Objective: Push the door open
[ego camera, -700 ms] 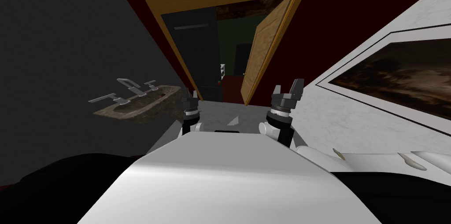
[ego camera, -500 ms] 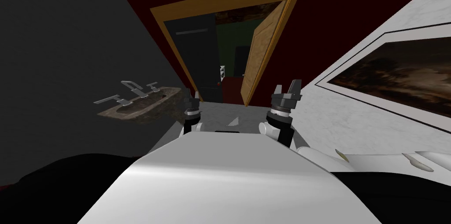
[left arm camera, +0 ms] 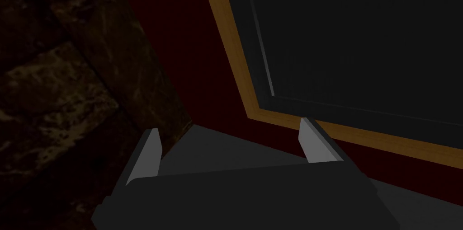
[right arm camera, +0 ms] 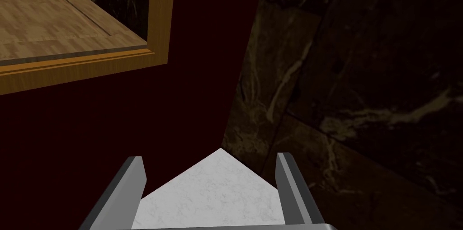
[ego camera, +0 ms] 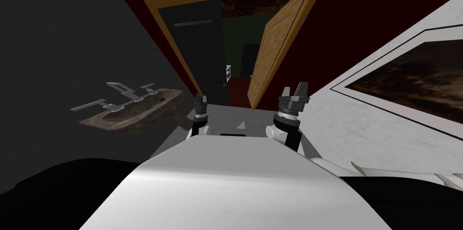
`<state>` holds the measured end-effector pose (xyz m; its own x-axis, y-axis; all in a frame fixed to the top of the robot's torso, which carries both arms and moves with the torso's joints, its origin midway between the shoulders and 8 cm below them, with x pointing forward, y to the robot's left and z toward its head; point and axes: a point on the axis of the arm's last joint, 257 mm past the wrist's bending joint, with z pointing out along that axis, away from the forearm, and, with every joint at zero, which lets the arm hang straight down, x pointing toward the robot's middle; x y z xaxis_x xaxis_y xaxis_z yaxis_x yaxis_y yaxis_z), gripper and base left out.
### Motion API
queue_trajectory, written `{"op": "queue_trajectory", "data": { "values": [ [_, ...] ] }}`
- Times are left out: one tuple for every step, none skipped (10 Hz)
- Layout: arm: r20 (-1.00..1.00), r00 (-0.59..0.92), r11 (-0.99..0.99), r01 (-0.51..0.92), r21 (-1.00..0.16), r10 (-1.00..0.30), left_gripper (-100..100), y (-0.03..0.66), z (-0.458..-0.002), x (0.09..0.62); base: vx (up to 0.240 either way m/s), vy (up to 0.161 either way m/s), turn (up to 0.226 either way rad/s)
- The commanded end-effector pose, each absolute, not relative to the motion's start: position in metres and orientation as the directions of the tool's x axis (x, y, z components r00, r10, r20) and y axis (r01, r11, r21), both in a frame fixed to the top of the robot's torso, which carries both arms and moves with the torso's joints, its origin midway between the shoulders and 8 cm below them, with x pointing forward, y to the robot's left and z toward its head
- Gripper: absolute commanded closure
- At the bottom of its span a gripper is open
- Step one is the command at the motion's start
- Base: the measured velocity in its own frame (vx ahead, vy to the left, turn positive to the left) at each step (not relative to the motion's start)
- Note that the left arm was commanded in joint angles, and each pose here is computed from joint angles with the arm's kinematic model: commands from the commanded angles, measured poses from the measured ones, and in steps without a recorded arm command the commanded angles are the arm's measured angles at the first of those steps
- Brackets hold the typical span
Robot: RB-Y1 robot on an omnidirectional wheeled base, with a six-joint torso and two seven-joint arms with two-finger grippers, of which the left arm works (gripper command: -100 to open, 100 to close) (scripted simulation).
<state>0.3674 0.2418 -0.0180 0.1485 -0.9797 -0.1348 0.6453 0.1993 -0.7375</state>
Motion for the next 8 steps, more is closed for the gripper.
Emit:
{"op": "queue_trajectory", "data": {
  "values": [
    [-0.164,0.155,0.225,0.631,-0.742,-0.974,-100,0.241,-0.028,0.373,0.098,-0.011,0.003],
    [-0.178,0.157,0.238,0.624,-0.745,-0.971,-100,0.24,-0.034,0.376,0.076,-0.022,0.001],
    [-0.194,0.16,0.251,0.616,-0.747,-0.968,-100,0.239,-0.039,0.379,0.072,-0.019,0.004],
    [-0.21,0.162,0.265,0.608,-0.749,-0.964,-100,0.238,-0.045,0.382,0.094,-0.009,0.002],
    [-0.226,0.165,0.279,0.6,-0.75,-0.96,-100,0.238,-0.051,0.384,0.095,-0.005,0.002],
    [-0.242,0.167,0.293,0.591,-0.751,-0.956,-100,0.237,-0.057,0.387,0.083,-0.013,0.003],
    [-0.258,0.169,0.307,0.583,-0.752,-0.951,-100,0.236,-0.063,0.39,0.093,-0.005,0.004],
    [-0.276,0.171,0.323,0.574,-0.752,-0.946,-100,0.236,-0.069,0.393,0.095,0.007,0.003]
  ]
}}
